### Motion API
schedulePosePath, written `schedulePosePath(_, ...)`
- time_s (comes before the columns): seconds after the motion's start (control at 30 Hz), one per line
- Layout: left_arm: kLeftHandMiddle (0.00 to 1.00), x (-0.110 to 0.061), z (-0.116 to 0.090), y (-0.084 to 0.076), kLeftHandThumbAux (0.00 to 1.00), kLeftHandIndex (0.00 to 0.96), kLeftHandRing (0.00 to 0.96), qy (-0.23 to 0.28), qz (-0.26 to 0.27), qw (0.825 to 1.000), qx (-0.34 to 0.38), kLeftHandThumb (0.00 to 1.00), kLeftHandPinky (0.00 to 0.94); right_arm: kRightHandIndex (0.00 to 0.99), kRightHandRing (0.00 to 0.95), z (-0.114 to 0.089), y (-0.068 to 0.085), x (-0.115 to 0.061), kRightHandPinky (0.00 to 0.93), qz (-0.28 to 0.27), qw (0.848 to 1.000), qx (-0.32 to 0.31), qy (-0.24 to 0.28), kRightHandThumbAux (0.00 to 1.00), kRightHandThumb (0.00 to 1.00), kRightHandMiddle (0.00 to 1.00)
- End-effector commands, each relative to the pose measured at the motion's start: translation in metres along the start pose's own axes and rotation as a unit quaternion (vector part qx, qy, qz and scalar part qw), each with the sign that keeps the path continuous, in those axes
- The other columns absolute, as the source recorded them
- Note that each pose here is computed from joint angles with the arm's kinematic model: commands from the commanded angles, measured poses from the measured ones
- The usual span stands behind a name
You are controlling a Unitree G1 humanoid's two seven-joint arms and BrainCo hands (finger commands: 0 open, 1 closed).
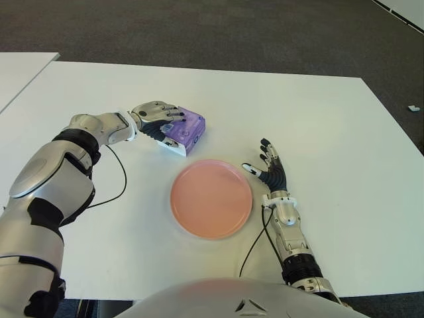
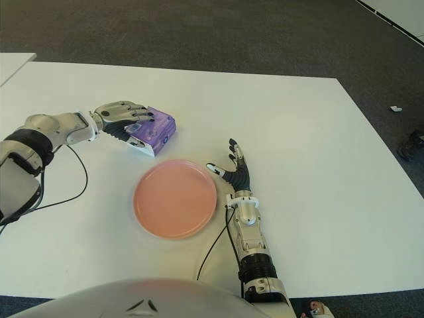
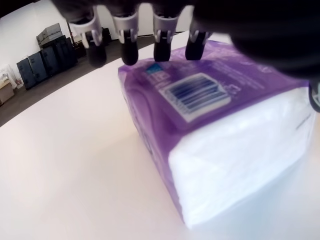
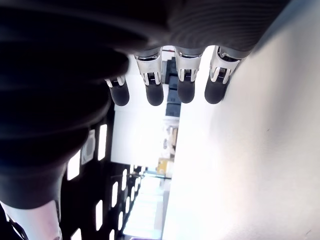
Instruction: Put the tissue paper into the plate.
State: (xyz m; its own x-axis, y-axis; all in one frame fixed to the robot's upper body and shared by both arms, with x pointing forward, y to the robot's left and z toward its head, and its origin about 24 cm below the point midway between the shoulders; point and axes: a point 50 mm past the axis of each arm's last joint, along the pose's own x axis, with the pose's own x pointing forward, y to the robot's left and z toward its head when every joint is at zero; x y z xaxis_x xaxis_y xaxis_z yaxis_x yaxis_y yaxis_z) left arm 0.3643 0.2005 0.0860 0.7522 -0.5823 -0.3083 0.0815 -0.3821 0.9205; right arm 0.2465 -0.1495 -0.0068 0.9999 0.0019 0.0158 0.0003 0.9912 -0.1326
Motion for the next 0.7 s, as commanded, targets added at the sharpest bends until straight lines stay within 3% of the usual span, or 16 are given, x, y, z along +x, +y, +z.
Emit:
schedulePosePath(0.03, 0.0, -0.0005, 0.007, -0.0155, 0.17, 0.0, 0.0, -0.008, -0.026, 1.0, 0.007, 0.321, 0.0, 0.0, 0.0, -0.0368, 0.0, -0.0244, 0.0, -0.003, 0.995, 0.003, 0.097, 0.742, 0.0, 0.0)
schedulePosePath(0.7, 0.0, 0.0008, 0.0101, -0.0206, 0.157, 0.0, 0.0, -0.018, -0.041, 0.998, 0.034, 0.306, 0.0, 0.0, 0.0, -0.0368, 0.0005, -0.0256, 0.0, -0.004, 0.995, 0.005, 0.1, 0.728, 0.0, 0.0)
